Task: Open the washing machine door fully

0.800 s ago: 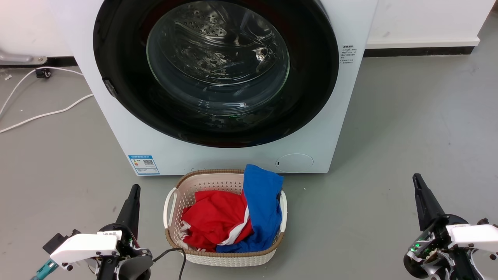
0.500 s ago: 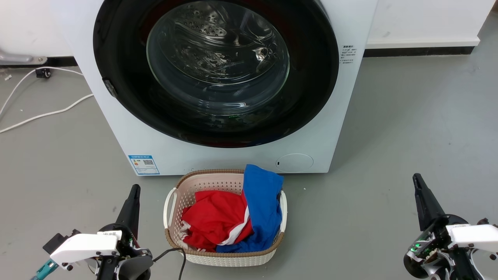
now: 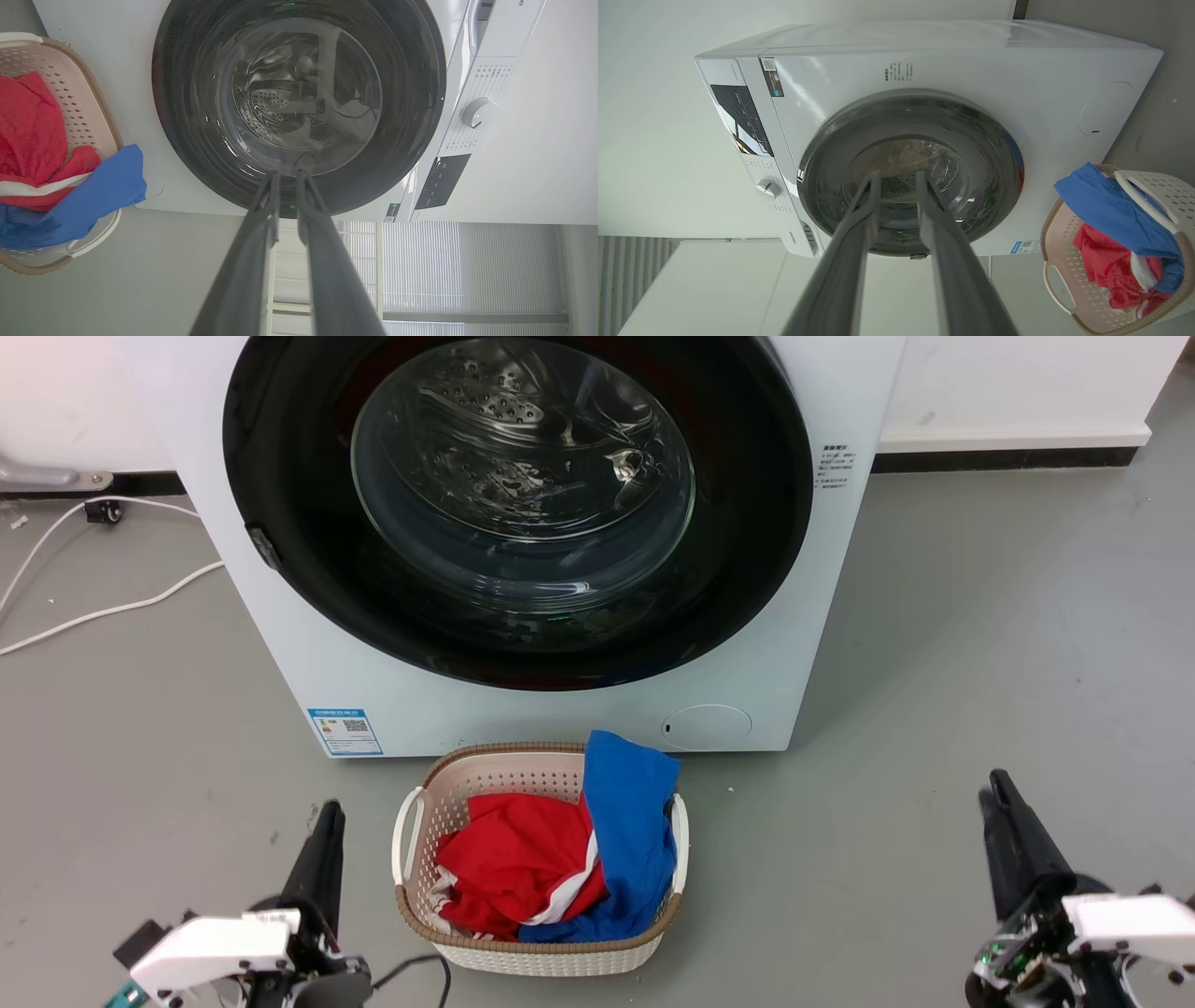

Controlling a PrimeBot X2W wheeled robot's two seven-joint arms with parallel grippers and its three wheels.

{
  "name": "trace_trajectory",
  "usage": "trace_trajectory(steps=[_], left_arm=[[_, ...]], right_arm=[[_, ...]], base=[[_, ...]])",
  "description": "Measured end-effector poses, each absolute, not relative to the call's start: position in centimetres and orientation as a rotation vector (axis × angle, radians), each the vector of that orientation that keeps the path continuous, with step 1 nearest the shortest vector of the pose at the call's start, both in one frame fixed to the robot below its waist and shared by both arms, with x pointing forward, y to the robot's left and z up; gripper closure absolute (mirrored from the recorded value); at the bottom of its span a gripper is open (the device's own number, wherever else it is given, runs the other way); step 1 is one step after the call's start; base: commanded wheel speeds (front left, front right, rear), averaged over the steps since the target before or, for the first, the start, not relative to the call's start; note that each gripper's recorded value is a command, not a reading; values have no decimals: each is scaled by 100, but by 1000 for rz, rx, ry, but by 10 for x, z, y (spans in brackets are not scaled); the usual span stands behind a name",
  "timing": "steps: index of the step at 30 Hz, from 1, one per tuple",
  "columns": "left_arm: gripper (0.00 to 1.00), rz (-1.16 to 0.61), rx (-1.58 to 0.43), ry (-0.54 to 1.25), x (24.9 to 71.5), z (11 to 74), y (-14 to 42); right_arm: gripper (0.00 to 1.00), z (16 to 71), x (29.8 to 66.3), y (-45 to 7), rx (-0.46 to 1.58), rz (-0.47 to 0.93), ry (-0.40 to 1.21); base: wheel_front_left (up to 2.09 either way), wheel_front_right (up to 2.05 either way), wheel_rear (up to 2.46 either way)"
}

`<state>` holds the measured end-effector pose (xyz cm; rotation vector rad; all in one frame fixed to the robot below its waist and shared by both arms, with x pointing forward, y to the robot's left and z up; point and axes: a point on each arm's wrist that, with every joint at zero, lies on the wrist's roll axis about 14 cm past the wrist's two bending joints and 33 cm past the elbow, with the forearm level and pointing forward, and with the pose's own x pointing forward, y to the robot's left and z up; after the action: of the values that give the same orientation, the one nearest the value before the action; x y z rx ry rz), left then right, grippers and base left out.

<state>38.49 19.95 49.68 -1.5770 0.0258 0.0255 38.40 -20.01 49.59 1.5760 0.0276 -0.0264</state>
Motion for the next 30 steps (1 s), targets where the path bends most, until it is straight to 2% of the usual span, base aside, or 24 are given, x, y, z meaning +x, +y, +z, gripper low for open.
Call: trace_trajectory(steps=[11,30], left_arm=[[0,81,-1521,28,377,486,204],[0,91,-1073,25,378,503,198]], right_arm=[[0,477,371,-210,1507,-111,34],[0,507,367,-214,1061,-67,-43]], base=[[0,0,0],[0,0,0]])
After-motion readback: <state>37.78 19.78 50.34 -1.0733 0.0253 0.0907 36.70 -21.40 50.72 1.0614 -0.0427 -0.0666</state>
